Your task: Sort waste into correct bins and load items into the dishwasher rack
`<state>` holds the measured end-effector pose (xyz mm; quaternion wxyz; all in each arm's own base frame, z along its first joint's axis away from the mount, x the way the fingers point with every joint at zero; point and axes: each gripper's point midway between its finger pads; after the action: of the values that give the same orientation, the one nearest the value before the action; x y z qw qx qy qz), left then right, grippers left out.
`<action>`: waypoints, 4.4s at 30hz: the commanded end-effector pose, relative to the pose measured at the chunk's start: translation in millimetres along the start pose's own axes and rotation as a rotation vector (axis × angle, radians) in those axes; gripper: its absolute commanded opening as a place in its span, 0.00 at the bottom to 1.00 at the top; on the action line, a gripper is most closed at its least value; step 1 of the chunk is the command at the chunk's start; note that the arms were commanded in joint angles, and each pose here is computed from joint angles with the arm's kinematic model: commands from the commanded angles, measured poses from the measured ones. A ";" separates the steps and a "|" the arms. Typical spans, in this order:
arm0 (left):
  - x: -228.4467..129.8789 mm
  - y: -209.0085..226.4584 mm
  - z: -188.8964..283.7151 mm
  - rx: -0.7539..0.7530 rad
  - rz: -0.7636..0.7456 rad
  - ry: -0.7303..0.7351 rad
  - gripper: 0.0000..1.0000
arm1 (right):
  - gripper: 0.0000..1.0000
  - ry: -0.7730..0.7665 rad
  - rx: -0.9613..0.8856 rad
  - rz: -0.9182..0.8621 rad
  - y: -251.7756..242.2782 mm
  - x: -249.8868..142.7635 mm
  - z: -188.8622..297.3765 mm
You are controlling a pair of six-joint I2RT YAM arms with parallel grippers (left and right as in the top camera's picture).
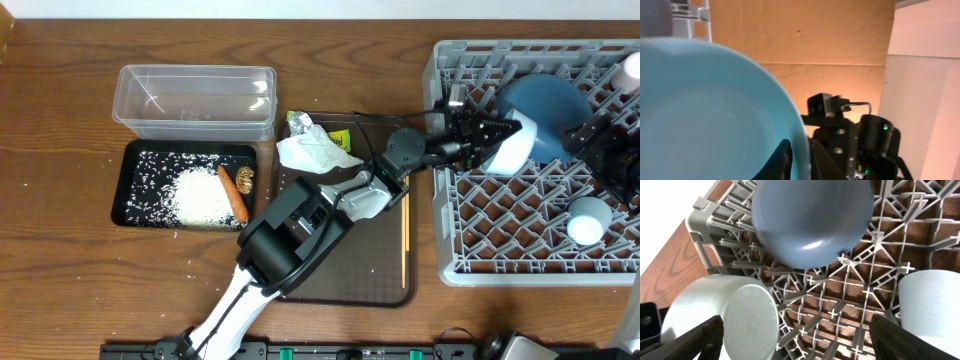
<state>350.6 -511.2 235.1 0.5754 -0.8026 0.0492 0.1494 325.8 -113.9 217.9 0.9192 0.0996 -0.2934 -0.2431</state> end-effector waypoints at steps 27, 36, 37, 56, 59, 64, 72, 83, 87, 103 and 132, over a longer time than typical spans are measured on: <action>46.0 7.2 6.7 0.025 0.094 -0.180 0.17 | 0.86 -0.010 0.010 0.020 4.3 1.6 9.8; 46.3 -8.4 6.4 -0.047 0.113 -0.193 0.16 | 0.86 -0.010 0.010 0.020 4.3 1.6 9.8; 44.1 -7.9 5.6 -0.045 0.111 -0.185 0.16 | 0.86 -0.011 0.010 0.021 4.3 1.7 9.8; 81.7 -103.8 73.5 0.198 -0.632 -0.101 1.00 | 0.85 0.104 0.115 0.189 56.4 -22.2 -23.5; 104.4 -127.3 116.8 0.353 -0.692 -0.192 0.98 | 0.84 0.138 -0.019 0.115 35.2 -23.6 -44.4; 116.4 -165.8 205.1 0.567 -0.717 -0.324 0.98 | 0.73 0.186 -0.055 0.056 23.6 -23.9 -81.2; 102.9 -187.3 355.7 0.916 -0.592 -0.614 0.98 | 0.43 0.332 0.009 -0.021 25.4 -48.7 -126.3; 85.5 -160.3 436.7 1.216 -0.393 -0.804 0.98 | 0.01 0.269 -0.037 -0.001 20.9 -33.9 -119.4; 85.6 -158.6 451.0 1.280 -0.379 -0.855 0.98 | 0.01 0.117 -0.194 0.068 8.5 -7.9 -84.5; 85.7 -159.4 474.1 1.381 -0.370 -0.940 0.98 | 0.01 -0.490 -0.967 0.489 84.6 21.3 18.1; 85.7 -159.4 474.1 1.381 -0.370 -0.940 0.98 | 0.01 -0.308 -1.420 0.964 98.2 15.7 -95.8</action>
<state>385.9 -9.0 213.7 0.9106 -0.1289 -0.2411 0.3101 429.4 -40.6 189.1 0.7280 -0.6452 -0.2319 0.0028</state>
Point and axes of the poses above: each gripper's point midway between its finger pads, its own z axis back along the fingers, its own y axis along the line the jaws close on, x = y × z, and after that the axes turned 12 degrees about z, right-handed
